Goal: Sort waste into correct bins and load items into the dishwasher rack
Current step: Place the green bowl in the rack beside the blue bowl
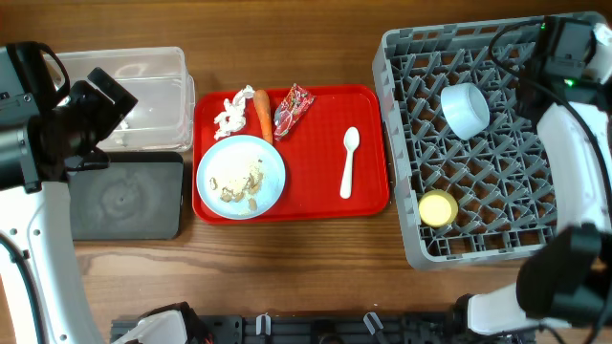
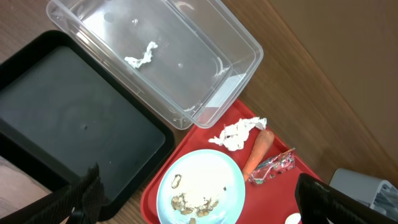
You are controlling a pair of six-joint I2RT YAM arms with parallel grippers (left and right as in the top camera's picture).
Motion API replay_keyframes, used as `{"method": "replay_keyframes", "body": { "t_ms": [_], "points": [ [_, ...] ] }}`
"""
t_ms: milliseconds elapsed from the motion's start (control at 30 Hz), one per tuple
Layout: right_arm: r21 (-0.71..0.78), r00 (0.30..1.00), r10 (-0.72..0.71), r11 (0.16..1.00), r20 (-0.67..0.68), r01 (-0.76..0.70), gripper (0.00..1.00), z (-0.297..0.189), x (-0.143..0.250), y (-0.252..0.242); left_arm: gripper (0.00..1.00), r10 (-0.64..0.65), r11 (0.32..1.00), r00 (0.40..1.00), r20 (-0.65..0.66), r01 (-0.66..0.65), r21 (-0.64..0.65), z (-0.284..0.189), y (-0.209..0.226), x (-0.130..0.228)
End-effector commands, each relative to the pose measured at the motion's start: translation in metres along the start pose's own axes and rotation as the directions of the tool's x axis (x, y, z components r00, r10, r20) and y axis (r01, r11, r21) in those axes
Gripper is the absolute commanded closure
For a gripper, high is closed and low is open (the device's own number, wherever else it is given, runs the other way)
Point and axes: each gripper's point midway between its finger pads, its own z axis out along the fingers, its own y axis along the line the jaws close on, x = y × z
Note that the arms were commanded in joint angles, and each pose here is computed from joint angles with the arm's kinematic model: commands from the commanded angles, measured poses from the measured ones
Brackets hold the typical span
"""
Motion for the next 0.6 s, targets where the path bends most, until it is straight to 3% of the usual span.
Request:
{"method": "replay_keyframes", "body": {
  "t_ms": [0, 567],
  "points": [
    [0.023, 0.985, -0.174, 0.985, 0.013, 0.174, 0.96, 0.008, -0.002, 0.024, 0.0, -0.018, 1.0, 1.0, 0.013, 0.018, -0.016, 0.0, 0.003, -0.004],
    [-0.057, 0.935, -0.35, 0.934, 0.055, 0.353, 0.96, -0.002, 0.017, 0.1, 0.0, -0.018, 1.0, 1.0, 0.013, 0.018, -0.016, 0.0, 0.003, -0.004]
  ]
}}
